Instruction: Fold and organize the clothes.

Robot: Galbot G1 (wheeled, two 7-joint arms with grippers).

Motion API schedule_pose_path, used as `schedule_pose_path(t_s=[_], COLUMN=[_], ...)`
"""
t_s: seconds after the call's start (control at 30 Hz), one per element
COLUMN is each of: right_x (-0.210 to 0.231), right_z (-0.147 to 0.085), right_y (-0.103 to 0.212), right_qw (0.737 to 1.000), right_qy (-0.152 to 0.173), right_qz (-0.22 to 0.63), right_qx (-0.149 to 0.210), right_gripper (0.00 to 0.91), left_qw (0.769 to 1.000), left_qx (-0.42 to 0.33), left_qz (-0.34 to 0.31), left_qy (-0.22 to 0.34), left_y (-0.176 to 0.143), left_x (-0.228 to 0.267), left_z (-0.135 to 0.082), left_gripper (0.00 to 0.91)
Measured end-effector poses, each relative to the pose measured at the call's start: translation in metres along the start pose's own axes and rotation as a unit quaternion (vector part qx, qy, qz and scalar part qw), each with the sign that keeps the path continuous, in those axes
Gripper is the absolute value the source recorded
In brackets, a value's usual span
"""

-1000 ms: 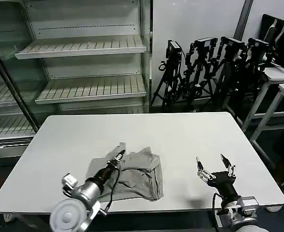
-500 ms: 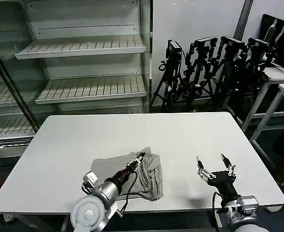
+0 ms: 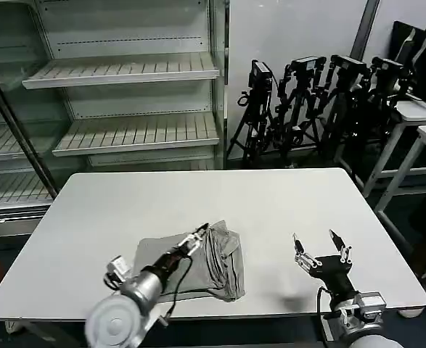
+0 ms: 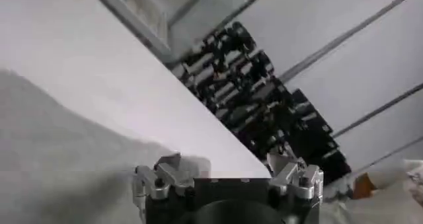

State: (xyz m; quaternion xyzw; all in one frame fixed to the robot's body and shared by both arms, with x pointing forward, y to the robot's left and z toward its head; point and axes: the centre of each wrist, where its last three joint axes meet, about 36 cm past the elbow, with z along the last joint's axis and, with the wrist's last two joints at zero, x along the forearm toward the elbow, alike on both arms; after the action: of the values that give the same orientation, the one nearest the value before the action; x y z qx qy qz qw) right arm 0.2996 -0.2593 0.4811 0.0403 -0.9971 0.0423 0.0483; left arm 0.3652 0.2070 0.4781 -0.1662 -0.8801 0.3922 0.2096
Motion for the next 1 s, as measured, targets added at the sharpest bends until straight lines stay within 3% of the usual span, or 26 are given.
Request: schedule_pose_path(t_s=[0.43, 1.0], right_x=[-0.004, 0.003], right_z=[0.0, -0.001], right_y=[0.003, -0.001], right_qw=[1.0, 1.0], right_qy=[-0.001, 0.002], right_qz=[-0.008, -0.004], right_qx=[-0.004, 0.0], right_gripper=[0.907, 0.907], left_qw=[0.993, 0.992], left_qx=[-0.072, -0.05], left_qz=[-0.093, -0.115], left_qy=[-0.005, 0.031], left_y=[0.045, 0.083], left_x=[0.063, 0.067], left_z=[-0.033, -0.03], left_gripper=[0.907, 0.907])
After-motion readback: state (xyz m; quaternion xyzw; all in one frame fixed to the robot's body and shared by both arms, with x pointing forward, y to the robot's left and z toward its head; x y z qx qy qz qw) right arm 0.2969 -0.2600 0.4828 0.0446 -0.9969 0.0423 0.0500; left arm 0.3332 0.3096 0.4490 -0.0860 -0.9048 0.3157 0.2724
